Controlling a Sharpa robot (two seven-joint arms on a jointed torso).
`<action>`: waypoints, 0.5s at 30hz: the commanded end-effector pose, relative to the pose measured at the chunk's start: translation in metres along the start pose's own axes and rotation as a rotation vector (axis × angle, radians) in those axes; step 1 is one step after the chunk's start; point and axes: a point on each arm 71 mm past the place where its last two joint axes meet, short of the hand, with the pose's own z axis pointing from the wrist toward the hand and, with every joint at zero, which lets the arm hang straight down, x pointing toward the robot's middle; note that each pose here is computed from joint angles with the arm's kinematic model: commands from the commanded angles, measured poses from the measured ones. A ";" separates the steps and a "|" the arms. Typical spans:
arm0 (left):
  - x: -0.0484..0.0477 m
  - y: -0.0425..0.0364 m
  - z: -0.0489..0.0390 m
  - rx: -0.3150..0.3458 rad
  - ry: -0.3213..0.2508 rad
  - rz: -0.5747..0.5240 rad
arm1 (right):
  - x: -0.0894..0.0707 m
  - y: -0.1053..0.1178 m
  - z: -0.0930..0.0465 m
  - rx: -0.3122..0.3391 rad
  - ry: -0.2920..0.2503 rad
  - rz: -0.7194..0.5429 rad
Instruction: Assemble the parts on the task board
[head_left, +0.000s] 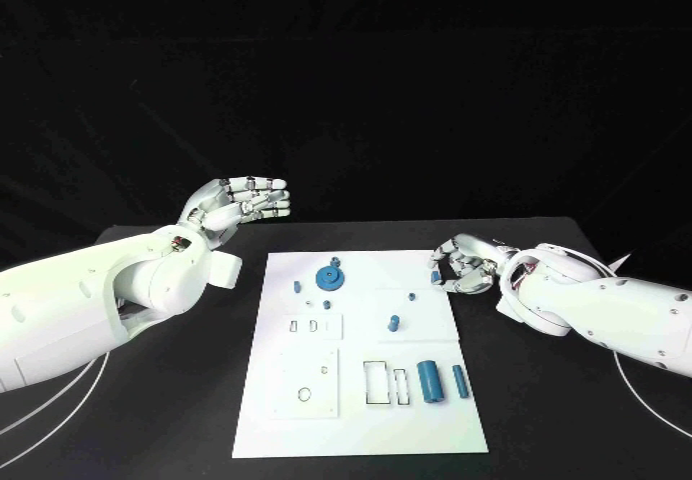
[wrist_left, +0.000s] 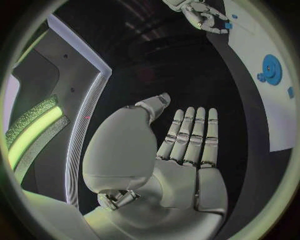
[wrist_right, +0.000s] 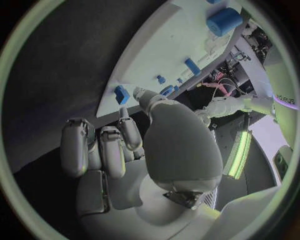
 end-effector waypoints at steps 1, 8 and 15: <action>0.0020 -0.0011 0.0004 0.011 0.017 -0.009 | 0.003 0.000 0.000 -0.009 0.025 -0.009; 0.0018 -0.0011 0.0004 0.011 0.017 -0.008 | 0.004 -0.002 0.001 -0.004 0.022 -0.010; 0.0015 -0.0010 0.0005 0.011 0.016 -0.008 | 0.004 -0.002 0.002 -0.006 0.015 -0.008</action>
